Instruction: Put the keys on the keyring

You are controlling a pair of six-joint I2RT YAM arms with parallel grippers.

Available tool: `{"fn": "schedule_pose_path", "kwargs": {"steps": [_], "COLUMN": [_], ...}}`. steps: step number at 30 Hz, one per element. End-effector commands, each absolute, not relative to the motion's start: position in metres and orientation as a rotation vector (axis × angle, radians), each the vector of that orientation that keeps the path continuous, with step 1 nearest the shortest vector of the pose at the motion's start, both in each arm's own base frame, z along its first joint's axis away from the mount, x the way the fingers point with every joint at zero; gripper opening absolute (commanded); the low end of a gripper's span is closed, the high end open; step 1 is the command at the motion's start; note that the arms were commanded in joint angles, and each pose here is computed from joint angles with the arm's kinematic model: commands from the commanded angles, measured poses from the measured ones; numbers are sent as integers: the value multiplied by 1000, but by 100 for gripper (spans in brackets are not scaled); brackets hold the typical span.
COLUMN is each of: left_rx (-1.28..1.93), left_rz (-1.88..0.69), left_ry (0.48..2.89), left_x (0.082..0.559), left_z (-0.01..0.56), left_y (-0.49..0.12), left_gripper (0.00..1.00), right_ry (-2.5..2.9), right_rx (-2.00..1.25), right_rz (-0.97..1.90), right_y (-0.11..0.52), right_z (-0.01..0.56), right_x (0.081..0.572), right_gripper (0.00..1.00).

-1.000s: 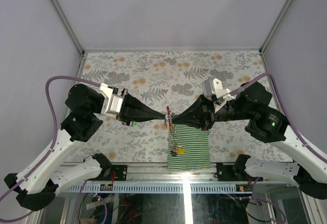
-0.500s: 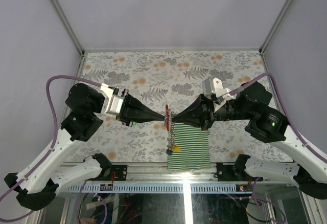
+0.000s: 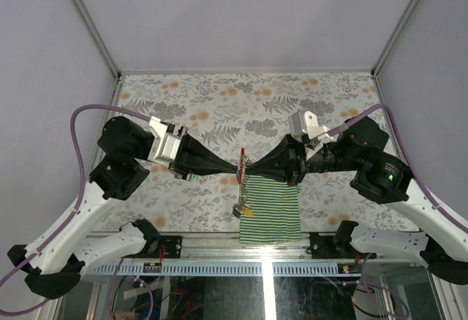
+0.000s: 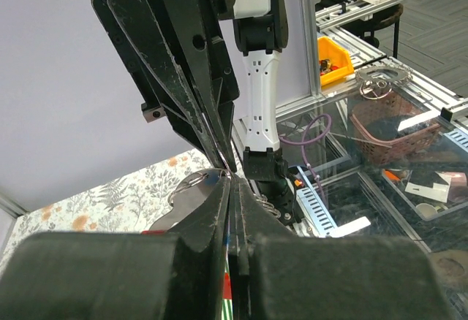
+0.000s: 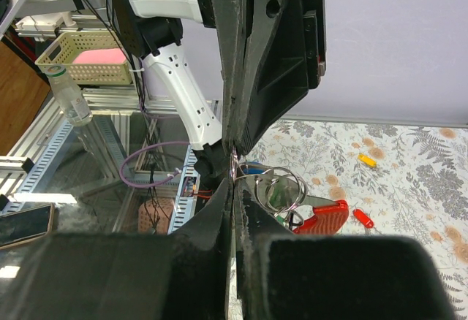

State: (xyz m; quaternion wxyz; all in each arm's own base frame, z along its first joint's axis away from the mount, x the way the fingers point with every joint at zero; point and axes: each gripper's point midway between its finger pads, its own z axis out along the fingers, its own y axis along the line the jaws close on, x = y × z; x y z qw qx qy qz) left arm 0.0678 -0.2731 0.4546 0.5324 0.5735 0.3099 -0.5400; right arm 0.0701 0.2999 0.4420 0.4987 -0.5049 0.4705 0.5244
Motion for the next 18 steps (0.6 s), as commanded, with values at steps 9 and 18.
{"fn": "schedule_pose_path", "kwargs": {"steps": [9,18], "left_rx": [1400,1408], "left_rz": [-1314,-1317], "left_ry": [703,696], "left_x": [55,54], "left_z": [464,464], "left_y": [-268,-267], "left_gripper": [0,0], "right_ry": [1011,1006], "right_rx": [-1156,-1136], "right_rz": [1248,1241], "right_y": [295,292], "right_z": [483,487], "right_x": [71,71], "right_gripper": [0,0]}}
